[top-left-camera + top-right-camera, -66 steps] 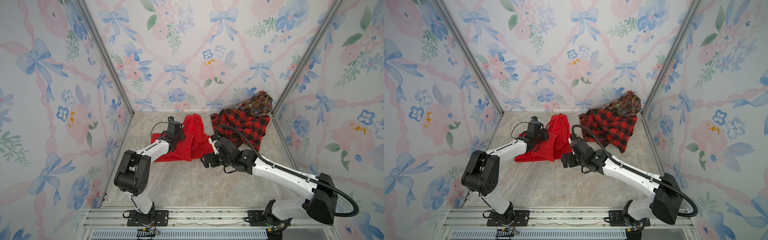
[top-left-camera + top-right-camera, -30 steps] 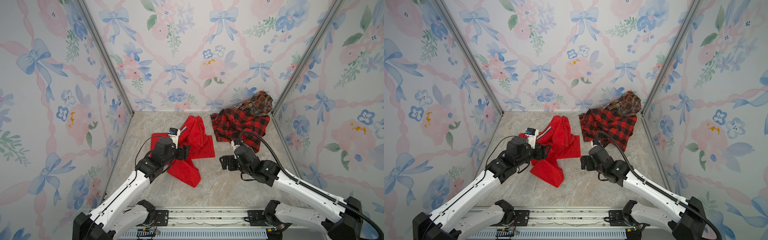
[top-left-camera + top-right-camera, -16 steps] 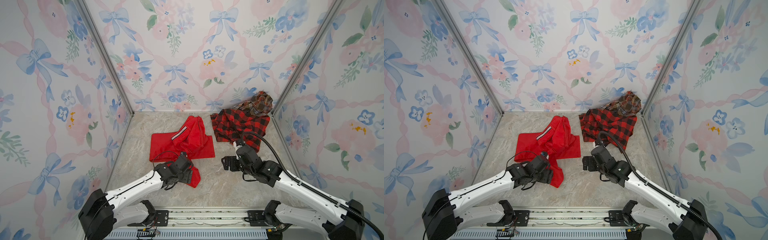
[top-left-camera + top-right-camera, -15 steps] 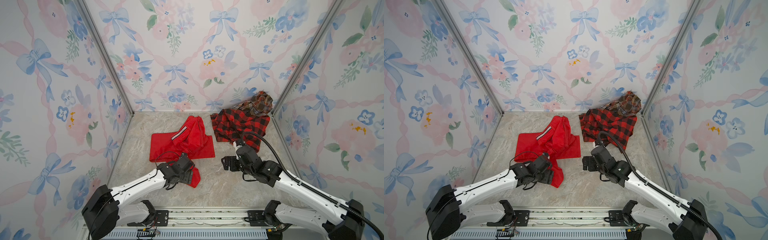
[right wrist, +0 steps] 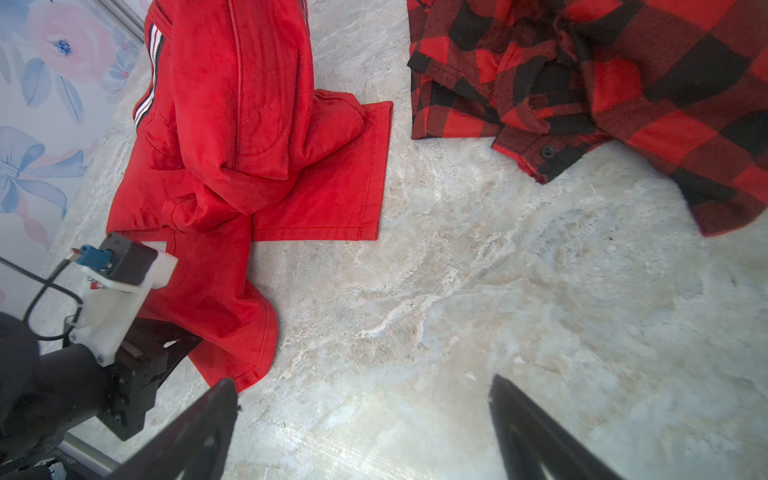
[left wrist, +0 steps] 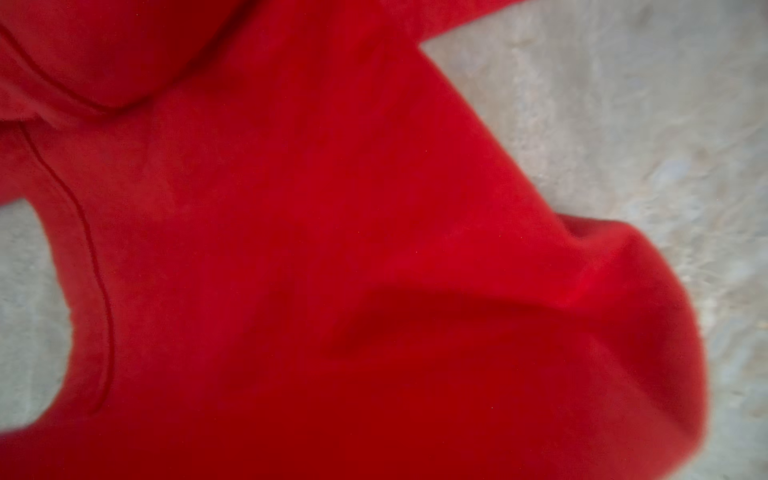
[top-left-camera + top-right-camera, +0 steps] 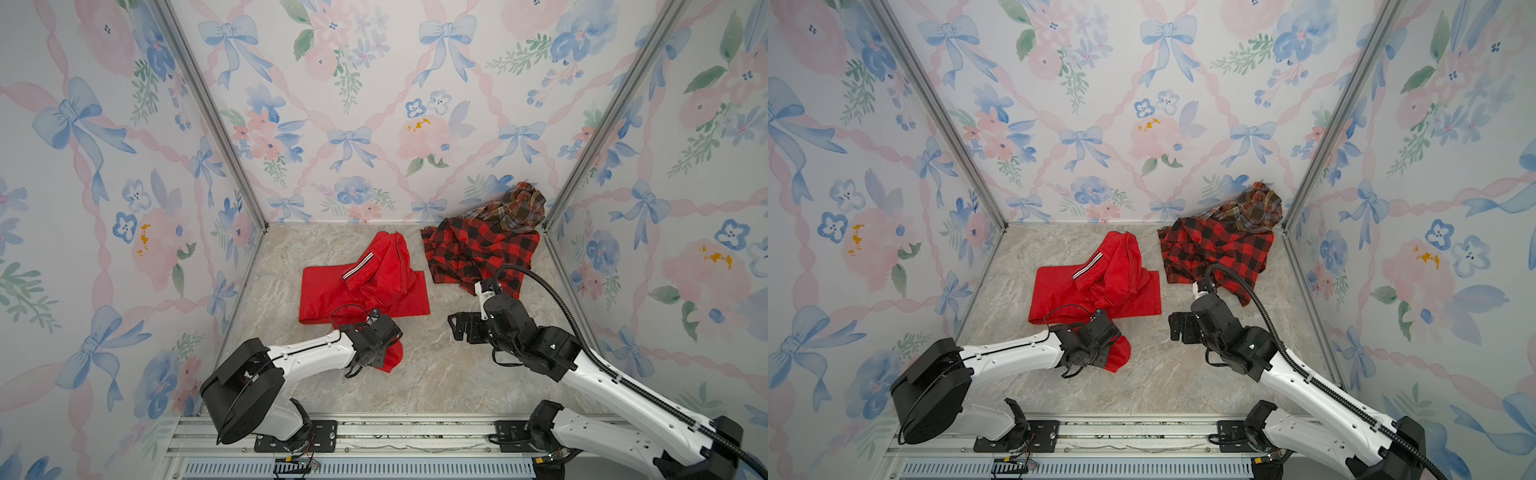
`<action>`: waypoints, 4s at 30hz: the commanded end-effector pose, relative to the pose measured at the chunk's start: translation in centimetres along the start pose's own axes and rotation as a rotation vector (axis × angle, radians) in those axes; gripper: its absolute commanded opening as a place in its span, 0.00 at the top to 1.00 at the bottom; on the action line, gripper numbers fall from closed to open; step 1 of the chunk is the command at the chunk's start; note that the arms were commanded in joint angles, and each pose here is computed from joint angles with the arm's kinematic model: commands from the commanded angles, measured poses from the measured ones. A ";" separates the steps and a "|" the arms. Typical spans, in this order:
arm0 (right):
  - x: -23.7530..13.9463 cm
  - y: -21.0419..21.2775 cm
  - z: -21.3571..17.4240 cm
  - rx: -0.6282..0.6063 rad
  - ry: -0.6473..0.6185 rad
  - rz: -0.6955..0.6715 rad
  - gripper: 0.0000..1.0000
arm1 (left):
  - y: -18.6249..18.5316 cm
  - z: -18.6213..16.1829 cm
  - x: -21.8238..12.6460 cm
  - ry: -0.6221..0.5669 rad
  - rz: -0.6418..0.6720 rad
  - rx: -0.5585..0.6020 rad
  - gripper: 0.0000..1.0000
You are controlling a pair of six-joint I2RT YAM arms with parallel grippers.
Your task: Pick out a specific cloth from the pile
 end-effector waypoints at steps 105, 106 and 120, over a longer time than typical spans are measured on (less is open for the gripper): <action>3.3 -2.8 -1.2 0.064 0.099 0.020 0.03 | 19.3 4.9 1.5 -0.363 -0.104 -0.765 0.02; 3.3 -2.9 -1.3 0.069 0.099 0.018 0.03 | 19.4 5.0 2.2 -0.351 -0.119 -0.778 0.02; 1.7 -3.0 -0.7 0.075 0.083 -0.008 0.03 | 20.2 7.0 10.2 -0.244 -0.017 -0.780 0.64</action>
Point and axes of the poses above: each gripper's point midway between its finger pads, its own x axis out along the fingers, its own y axis along the line the jaws close on, z = x × y, the point moved 9 cm from there along -x, back along the fingers, and after that the axes turned 11 degrees about x, right-handed, at the moved point
